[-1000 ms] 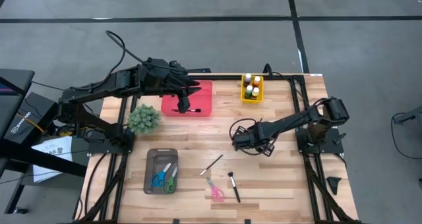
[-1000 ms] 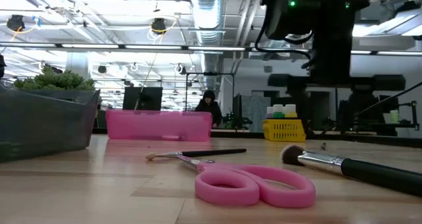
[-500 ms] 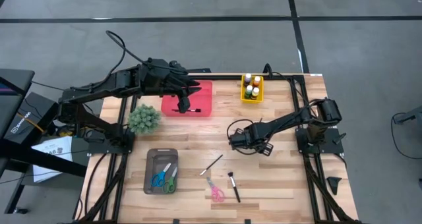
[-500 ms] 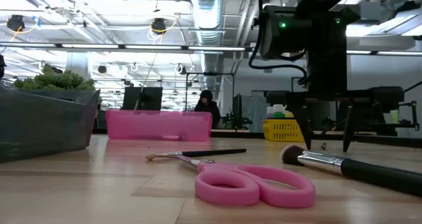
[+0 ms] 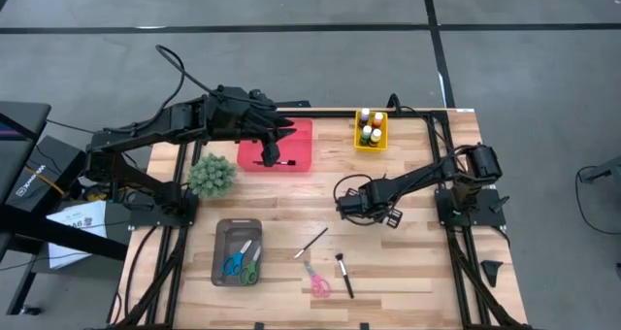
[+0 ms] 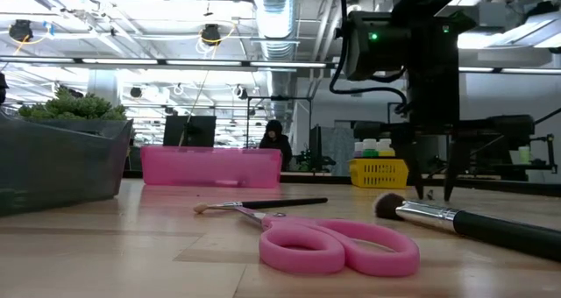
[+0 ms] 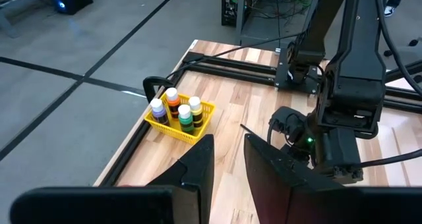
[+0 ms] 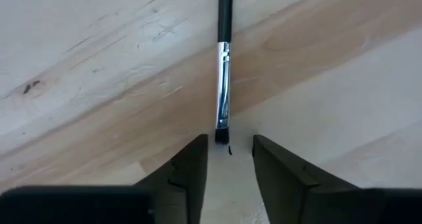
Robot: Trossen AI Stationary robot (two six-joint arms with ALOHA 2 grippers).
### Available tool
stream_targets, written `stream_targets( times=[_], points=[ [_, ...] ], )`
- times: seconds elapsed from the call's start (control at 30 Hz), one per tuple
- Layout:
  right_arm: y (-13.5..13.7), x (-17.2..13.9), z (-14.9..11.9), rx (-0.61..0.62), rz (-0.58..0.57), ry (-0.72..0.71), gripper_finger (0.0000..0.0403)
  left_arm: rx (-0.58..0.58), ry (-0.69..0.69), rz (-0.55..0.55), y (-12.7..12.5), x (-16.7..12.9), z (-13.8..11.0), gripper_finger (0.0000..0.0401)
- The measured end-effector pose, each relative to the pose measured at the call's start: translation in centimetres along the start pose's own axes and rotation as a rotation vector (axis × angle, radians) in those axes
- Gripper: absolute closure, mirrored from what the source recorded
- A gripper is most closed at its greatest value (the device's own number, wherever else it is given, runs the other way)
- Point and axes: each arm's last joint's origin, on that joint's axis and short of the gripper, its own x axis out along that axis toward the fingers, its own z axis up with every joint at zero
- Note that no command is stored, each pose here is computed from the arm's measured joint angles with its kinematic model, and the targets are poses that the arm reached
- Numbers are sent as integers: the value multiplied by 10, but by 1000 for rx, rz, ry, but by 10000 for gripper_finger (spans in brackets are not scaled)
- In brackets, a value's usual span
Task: Pick & Place Paint Supplies
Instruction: Put the foundation brush into the red bin
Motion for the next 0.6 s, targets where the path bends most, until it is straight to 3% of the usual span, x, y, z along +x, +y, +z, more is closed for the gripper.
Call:
stream_targets(
  times=[0.3, 0.6],
  points=[
    [1, 8, 6, -45, -35, -35, 338, -26, 0, 0, 0, 0, 0, 325],
    [1, 8, 2, -84, 14, -40, 396, -26, 0, 0, 0, 0, 0, 325]
  ],
)
